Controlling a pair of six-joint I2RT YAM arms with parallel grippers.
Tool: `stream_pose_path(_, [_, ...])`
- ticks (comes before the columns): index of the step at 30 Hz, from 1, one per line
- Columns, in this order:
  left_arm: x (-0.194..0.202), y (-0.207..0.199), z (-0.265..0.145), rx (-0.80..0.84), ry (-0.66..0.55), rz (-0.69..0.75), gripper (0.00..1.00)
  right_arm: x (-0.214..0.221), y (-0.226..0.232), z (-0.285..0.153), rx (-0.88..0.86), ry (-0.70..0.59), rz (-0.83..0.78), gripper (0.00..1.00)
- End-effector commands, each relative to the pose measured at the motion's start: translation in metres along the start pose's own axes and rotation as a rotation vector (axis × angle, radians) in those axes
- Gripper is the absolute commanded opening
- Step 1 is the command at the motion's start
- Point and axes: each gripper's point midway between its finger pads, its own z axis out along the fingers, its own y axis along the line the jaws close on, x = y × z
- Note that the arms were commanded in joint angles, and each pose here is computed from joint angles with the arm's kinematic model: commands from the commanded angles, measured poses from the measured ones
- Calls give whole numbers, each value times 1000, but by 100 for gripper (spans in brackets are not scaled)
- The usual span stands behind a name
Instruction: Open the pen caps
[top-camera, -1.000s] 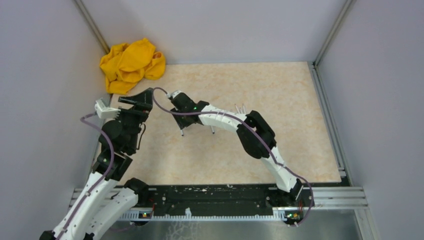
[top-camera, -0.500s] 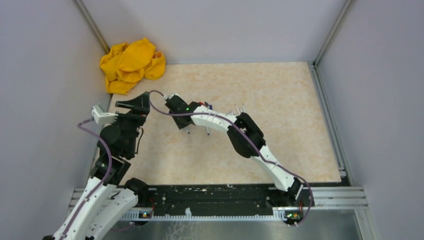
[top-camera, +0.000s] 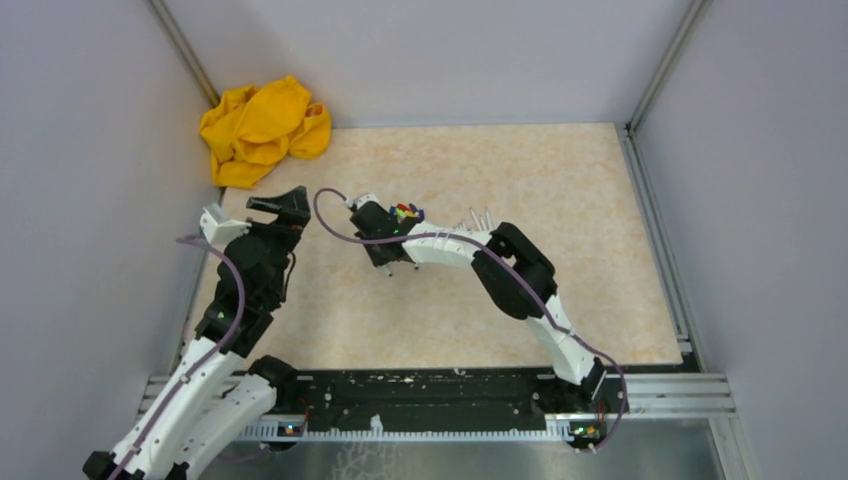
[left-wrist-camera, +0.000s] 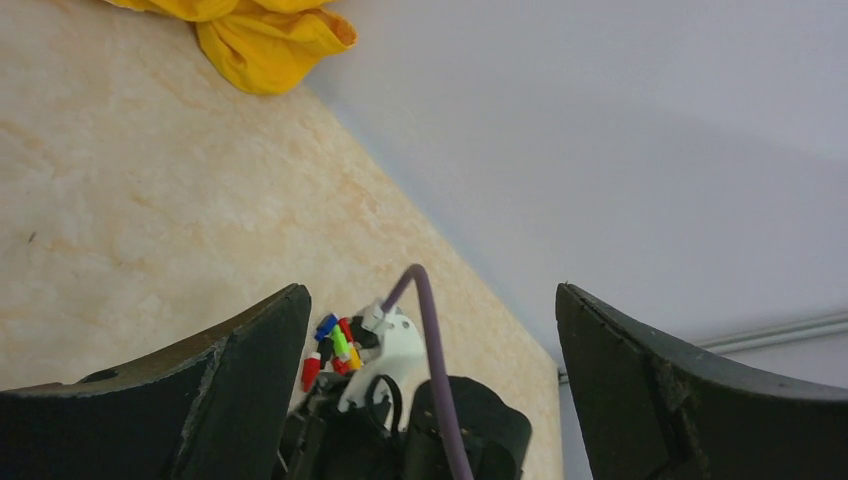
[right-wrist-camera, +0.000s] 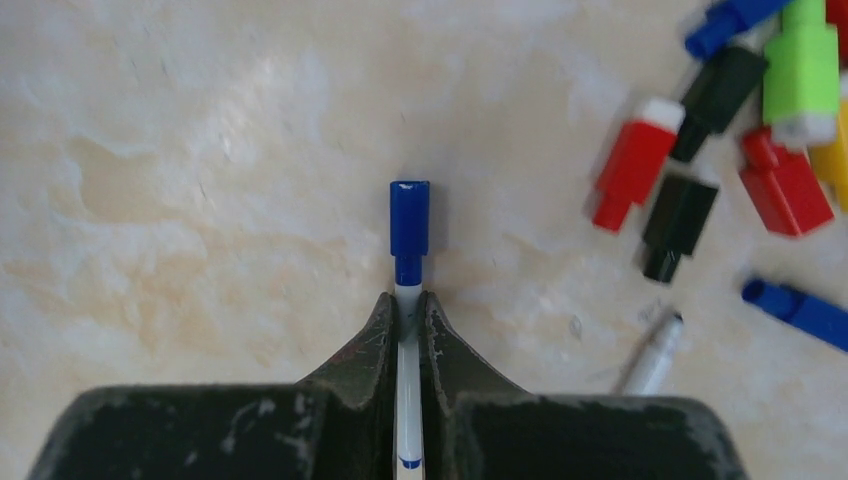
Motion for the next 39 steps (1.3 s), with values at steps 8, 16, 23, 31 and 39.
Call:
stream_pose_path(8, [26, 15, 17, -79, 38, -26, 98, -29, -39, -80, -163, -153, 149, 0])
stream_pose_path(16, [81, 20, 35, -87, 200, -1, 98, -44, -30, -112, -297, -231, 130, 0])
stream_pose_path(23, [144, 20, 48, -75, 410, 22, 98, -57, -25, -131, -368, -270, 111, 0])
stream_pose_path(31, [190, 21, 54, -48, 565, -20, 95, -64, -28, -140, -395, -293, 110, 0])
stream_pose_path(39, [218, 24, 56, -26, 660, -60, 73, -70, -34, -145, -429, -309, 126, 0])
